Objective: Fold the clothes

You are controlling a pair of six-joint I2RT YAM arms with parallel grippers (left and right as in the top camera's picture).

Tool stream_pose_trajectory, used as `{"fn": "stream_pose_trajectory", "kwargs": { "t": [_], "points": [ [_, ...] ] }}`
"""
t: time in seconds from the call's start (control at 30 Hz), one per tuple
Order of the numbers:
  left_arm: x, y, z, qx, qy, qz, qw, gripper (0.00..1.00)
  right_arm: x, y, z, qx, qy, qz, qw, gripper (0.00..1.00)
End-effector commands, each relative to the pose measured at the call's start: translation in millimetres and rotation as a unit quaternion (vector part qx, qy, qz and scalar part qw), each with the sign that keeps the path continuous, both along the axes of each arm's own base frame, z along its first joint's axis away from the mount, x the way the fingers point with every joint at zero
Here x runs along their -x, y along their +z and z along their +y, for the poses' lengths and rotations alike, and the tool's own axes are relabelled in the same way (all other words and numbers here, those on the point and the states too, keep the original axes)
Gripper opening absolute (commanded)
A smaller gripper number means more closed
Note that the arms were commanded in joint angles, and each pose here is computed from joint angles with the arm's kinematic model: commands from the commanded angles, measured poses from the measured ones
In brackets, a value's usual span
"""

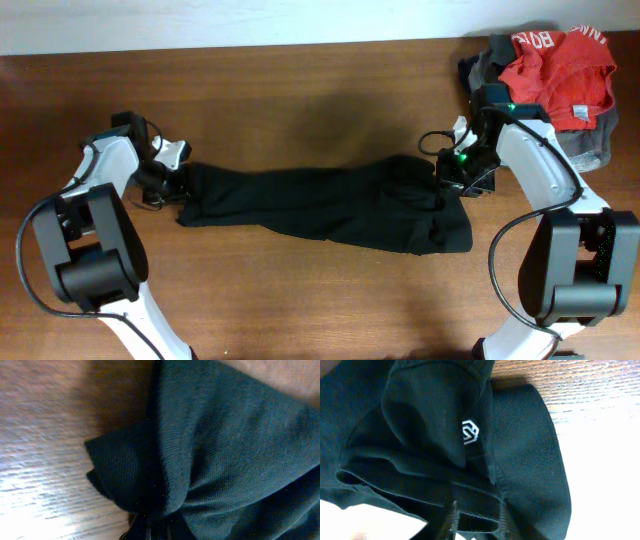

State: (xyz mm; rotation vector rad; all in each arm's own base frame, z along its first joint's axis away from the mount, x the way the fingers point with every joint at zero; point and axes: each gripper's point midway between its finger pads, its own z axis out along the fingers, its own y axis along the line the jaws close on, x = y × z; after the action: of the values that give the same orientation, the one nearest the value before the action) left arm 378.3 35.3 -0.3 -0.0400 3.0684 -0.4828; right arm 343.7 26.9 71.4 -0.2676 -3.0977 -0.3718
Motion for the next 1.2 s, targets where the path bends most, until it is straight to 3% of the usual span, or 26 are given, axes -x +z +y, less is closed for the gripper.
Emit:
{"fn": "stream_pose_trajectory", "kwargs": {
  "t": [0.0,0.3,0.5,0.87,1.17],
  "points": [
    [-6,-8,24,-0.011,0.045,0.0,0.999,0.01,3,4,0,-0.006,-0.002,-0.001,1.0,0.35],
    [-31,33,82,-0.025,0.113,-0.047,0.992,0.01,3,4,0,-0.006,-0.002,-0.001,1.0,0.37],
    [-41,62,84,-0.029,0.109,-0.06,0.992,0.01,2,4,0,-0.006,-0.002,-0.003,1.0,0.4],
    [-45,119,-1,-0.025,0.002,-0.074,0.997,0.01,-1,4,0,-0.006,-0.002,-0.009,1.0,0.41],
    [-33,120,-87,-0.016,-0.099,-0.057,0.993,0.01,-1,4,0,-0.006,-0.002,-0.009,1.0,0.41]
  ]
}}
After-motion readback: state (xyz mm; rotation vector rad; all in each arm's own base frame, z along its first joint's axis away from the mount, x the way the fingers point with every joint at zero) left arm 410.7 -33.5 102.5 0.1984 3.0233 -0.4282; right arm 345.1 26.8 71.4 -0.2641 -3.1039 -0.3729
